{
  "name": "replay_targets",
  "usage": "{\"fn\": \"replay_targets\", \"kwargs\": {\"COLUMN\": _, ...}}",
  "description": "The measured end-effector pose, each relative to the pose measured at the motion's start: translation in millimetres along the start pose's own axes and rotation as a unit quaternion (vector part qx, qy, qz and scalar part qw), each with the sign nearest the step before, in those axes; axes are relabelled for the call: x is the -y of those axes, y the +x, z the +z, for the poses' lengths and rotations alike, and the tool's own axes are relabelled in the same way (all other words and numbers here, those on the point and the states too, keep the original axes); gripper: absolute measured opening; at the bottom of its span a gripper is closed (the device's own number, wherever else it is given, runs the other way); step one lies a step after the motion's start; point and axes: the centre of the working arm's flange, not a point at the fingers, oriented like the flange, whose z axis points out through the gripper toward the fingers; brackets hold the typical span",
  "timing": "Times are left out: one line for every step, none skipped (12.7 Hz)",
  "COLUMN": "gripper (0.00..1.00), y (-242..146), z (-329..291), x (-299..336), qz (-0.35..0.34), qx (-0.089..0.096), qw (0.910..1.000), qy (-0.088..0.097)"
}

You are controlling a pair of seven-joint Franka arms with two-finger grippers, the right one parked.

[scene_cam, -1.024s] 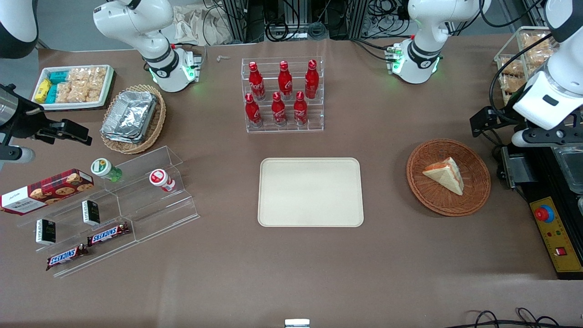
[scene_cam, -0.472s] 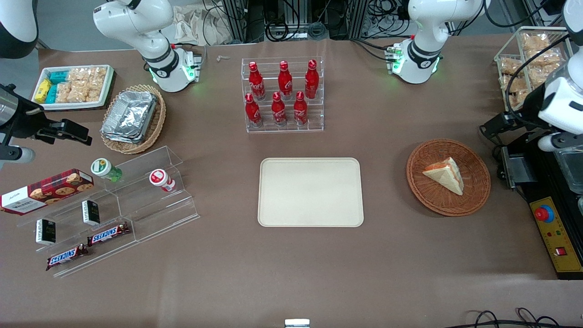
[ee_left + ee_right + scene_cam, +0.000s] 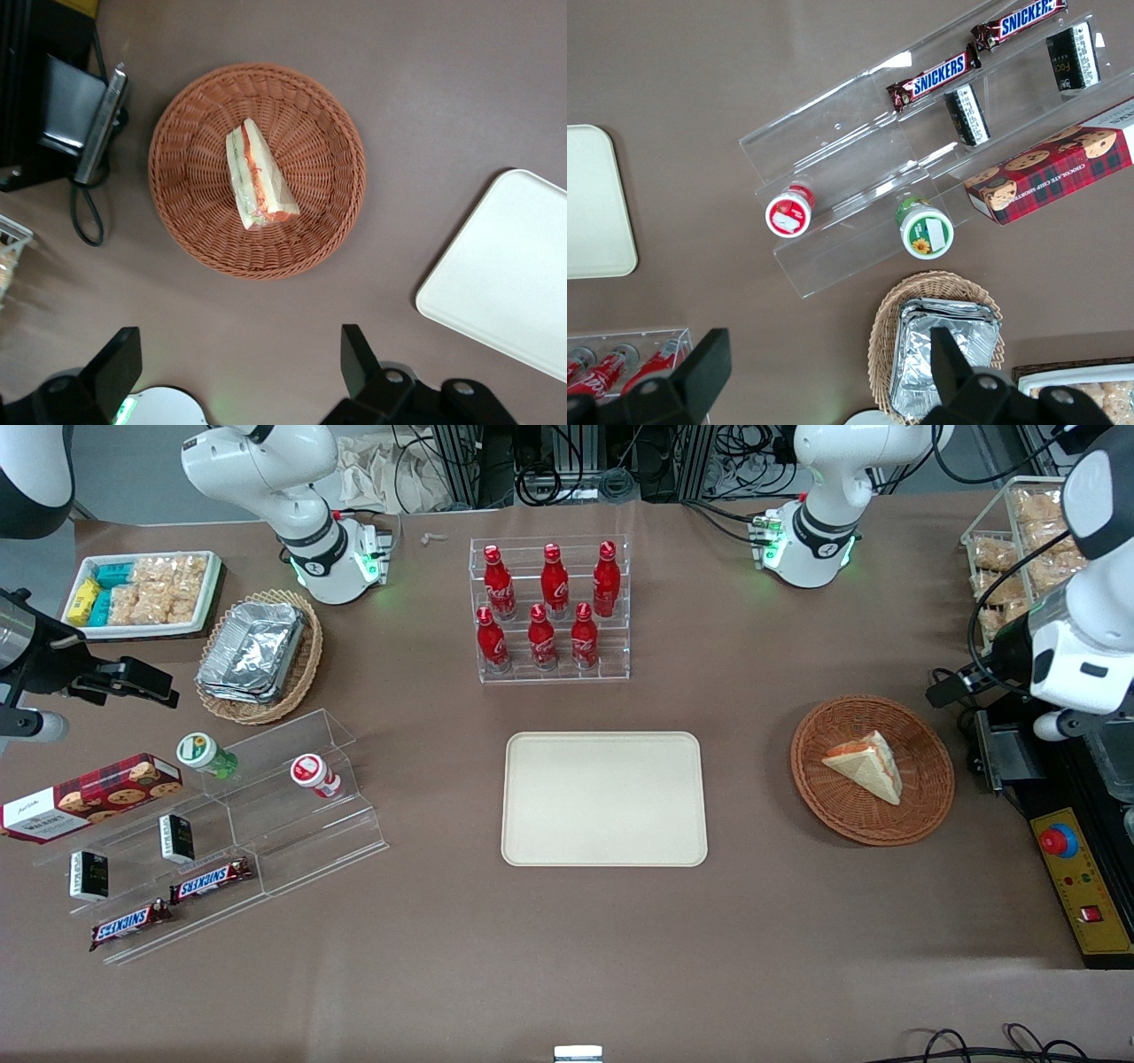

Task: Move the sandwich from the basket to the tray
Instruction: 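Move the left gripper down toward the sandwich in the wicker basket, then lower the open left gripper around the wrapped sandwich and close it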

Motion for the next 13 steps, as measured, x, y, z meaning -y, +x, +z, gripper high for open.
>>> {"fn": "replay_targets", "kwargs": {"gripper": 1.00, "y": 1.6, "z": 12.3, "x": 0.7, "qz": -0.010, "qx": 0.005, "qw": 0.9999, "qy": -0.002}}
{"fn": "replay_targets", "kwargs": {"gripper": 1.00, "y": 4.0, "z": 24.7, "x": -0.1, "qz": -0.024, "qx": 0.003, "qw": 0.9997, "qy": -0.004}}
{"fn": "replay_targets", "kwargs": {"gripper": 1.00, "y": 7.0, "z": 39.2, "x": -1.4, "qz": -0.045, "qx": -0.004, "qw": 0.9990, "qy": -0.009}}
{"fn": "replay_targets", "kwargs": {"gripper": 1.00, "y": 10.0, "z": 56.5, "x": -2.6, "qz": -0.071, "qx": -0.012, "qw": 0.9973, "qy": -0.014}}
{"fn": "replay_targets", "kwargs": {"gripper": 1.00, "y": 12.1, "z": 74.0, "x": -3.2, "qz": -0.094, "qx": -0.019, "qw": 0.9952, "qy": -0.019}}
{"fn": "replay_targets", "kwargs": {"gripper": 1.00, "y": 13.2, "z": 89.3, "x": -3.5, "qz": -0.111, "qx": -0.024, "qw": 0.9932, "qy": -0.023}}
{"fn": "replay_targets", "kwargs": {"gripper": 1.00, "y": 13.6, "z": 102.1, "x": -3.5, "qz": -0.123, "qx": -0.027, "qw": 0.9917, "qy": -0.026}}
{"fn": "replay_targets", "kwargs": {"gripper": 1.00, "y": 13.3, "z": 113.5, "x": -3.0, "qz": -0.132, "qx": -0.028, "qw": 0.9905, "qy": -0.027}}
{"fn": "replay_targets", "kwargs": {"gripper": 1.00, "y": 12.5, "z": 125.3, "x": -2.3, "qz": -0.144, "qx": -0.027, "qw": 0.9888, "qy": -0.028}}
{"fn": "replay_targets", "kwargs": {"gripper": 1.00, "y": 12.0, "z": 138.0, "x": -1.7, "qz": -0.159, "qx": -0.024, "qw": 0.9866, "qy": -0.027}}
{"fn": "replay_targets", "kwargs": {"gripper": 1.00, "y": 12.8, "z": 150.5, "x": -1.8, "qz": -0.174, "qx": -0.021, "qw": 0.9841, "qy": -0.026}}
{"fn": "replay_targets", "kwargs": {"gripper": 1.00, "y": 14.9, "z": 162.3, "x": -2.6, "qz": -0.186, "qx": -0.016, "qw": 0.9822, "qy": -0.023}}
{"fn": "replay_targets", "kwargs": {"gripper": 1.00, "y": 16.8, "z": 172.0, "x": -3.4, "qz": -0.192, "qx": -0.010, "qw": 0.9812, "qy": -0.020}}
